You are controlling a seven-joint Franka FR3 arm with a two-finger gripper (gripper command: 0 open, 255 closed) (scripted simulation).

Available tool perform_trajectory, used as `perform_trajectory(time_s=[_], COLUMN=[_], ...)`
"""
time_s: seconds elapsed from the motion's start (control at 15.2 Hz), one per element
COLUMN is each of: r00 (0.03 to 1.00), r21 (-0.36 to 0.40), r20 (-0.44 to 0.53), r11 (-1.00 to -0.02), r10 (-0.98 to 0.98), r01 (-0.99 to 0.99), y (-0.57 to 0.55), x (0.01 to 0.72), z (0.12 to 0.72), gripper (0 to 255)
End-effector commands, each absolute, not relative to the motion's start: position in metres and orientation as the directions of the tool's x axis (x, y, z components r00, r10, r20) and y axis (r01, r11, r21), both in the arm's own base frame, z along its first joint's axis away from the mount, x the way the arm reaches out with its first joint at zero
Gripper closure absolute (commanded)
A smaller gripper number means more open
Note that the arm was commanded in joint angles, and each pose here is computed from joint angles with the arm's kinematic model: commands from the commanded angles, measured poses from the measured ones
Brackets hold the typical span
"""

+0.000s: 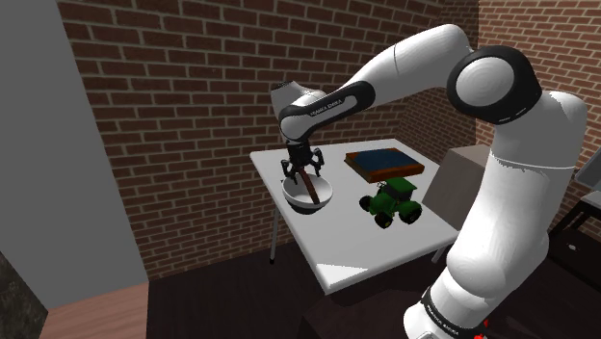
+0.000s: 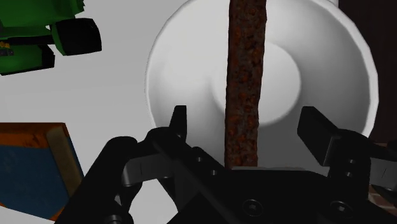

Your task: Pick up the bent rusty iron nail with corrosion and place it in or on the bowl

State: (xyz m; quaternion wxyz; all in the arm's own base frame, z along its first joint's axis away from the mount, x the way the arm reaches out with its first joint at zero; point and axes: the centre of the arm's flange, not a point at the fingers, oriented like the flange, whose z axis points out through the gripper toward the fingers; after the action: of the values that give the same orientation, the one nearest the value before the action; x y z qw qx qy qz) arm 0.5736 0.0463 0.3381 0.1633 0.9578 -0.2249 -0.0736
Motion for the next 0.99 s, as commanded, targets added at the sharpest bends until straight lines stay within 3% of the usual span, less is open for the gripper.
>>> perform_trajectory(time_s=[0.0,0.4,0.92], r00=[0.888,0.888,0.888], r21=[0.346,0.346,0.346], r20=[-0.067,-0.067,-0.067], r11=[-0.846,-0.846,-0.846], r10=[-0.455,-0.455,-0.455], r01=[-0.407,-0.407,-0.407], y=[0.046,0.06,0.06], x=[0.574,0.584,0.584], z=[0.338,0.385,0.385], gripper=[0,0,0])
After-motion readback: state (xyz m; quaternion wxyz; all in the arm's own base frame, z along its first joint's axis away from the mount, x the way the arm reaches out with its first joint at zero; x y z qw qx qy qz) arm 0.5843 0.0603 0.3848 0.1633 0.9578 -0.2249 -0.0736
